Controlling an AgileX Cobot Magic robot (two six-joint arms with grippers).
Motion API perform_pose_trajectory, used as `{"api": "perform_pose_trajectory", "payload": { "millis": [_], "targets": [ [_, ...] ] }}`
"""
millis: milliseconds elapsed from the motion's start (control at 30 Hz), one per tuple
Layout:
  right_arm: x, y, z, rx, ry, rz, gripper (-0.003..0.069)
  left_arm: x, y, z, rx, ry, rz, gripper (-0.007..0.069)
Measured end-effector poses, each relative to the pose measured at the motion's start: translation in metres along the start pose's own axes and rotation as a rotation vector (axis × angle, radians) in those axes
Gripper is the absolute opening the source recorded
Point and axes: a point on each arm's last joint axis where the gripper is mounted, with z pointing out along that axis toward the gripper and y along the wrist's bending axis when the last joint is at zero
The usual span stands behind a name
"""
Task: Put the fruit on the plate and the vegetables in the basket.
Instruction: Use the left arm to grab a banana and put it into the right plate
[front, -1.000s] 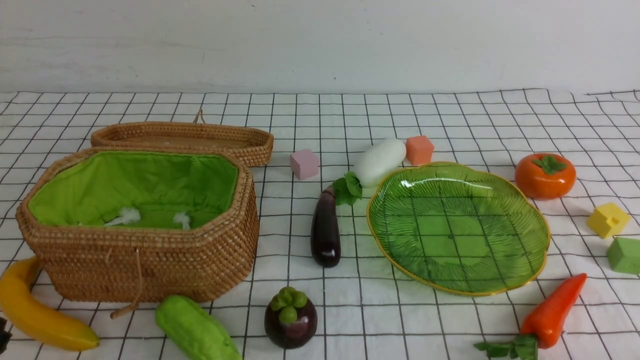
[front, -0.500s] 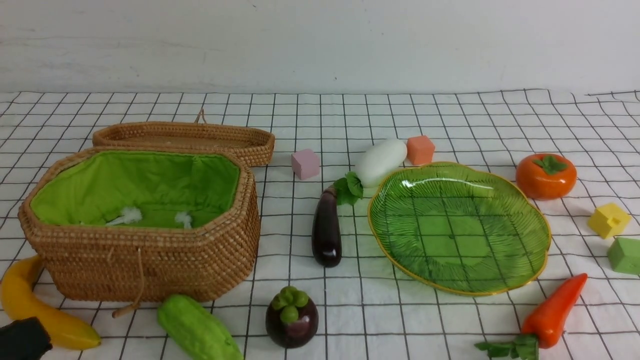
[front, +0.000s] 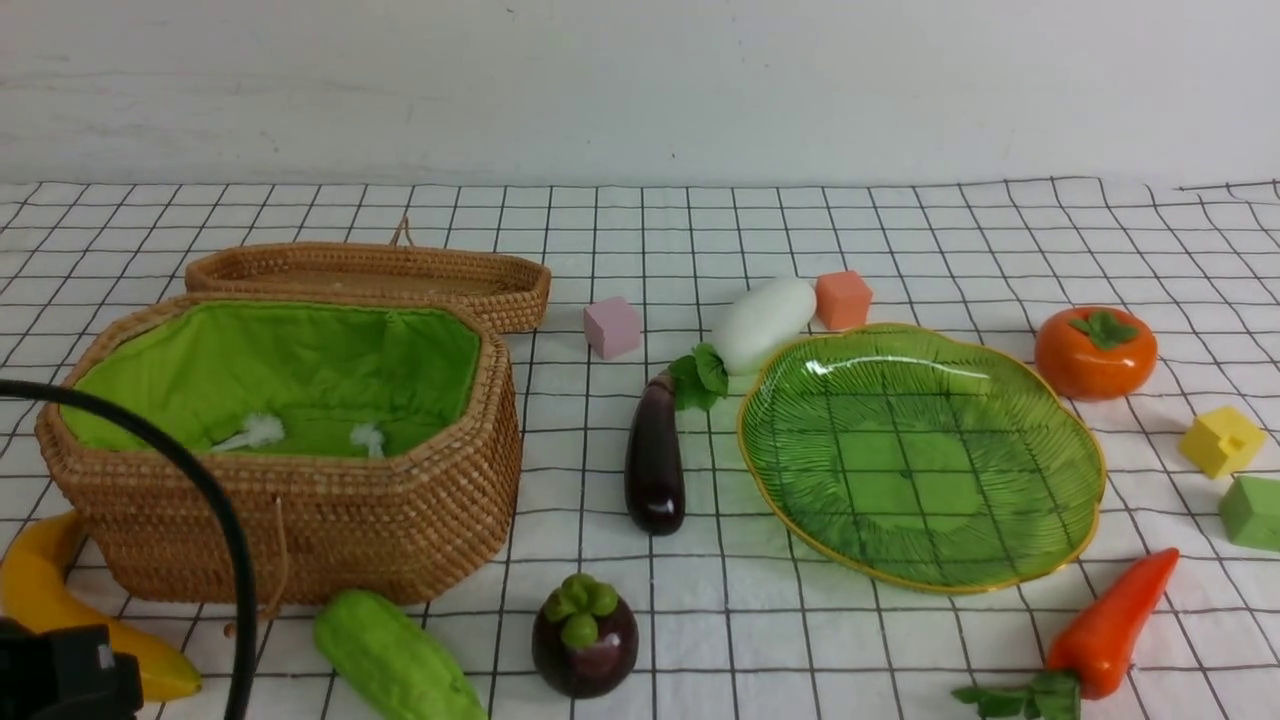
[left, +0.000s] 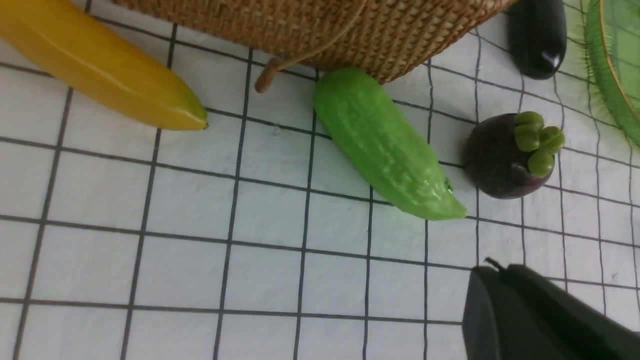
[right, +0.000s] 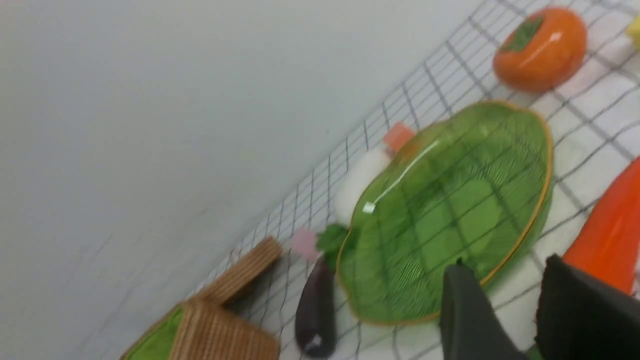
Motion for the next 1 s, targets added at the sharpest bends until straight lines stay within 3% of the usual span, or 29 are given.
{"api": "perform_pose_trajectory", "payload": {
  "millis": [133, 167, 267, 400, 500, 700, 833, 1000],
  "targets": [
    [-0.015, 0.042, -0.009, -0.062, 0.196, -0.126, 0.0238, -0.008, -0.001, 0.004, -0.02, 0.014, 0.007, -0.0013],
    [-0.035, 0.075, -0.012, -0.095, 0.304, -0.268, 0.0238, -0.014, -0.002, 0.006, -0.038, 0.022, 0.017, -0.0013],
    [-0.053, 0.104, -0.012, -0.107, 0.415, -0.393, 0.0238, -0.021, -0.002, 0.01, -0.067, 0.041, 0.032, -0.0013],
    [-0.088, 0.153, -0.009, -0.122, 0.607, -0.632, 0.0238, -0.034, 0.0, 0.014, -0.142, 0.054, 0.056, -0.0013],
    [-0.109, 0.184, -0.01, -0.205, 0.65, -0.774, 0.0238, -0.038, 0.01, 0.018, -0.254, 0.05, 0.052, -0.0013],
    [-0.11, 0.203, -0.023, -0.422, 0.676, -0.888, 0.0238, -0.042, 0.041, 0.014, -0.47, 0.017, -0.099, -0.0013],
    [-0.106, 0.204, -0.028, -0.508, 0.728, -0.922, 0.0238, -0.041, 0.055, 0.021, -0.465, 0.031, -0.209, -0.0013],
    [-0.103, 0.204, -0.033, -0.582, 0.774, -0.966, 0.0238, -0.045, 0.074, 0.048, -0.39, 0.076, -0.357, -0.0013]
  ]
}}
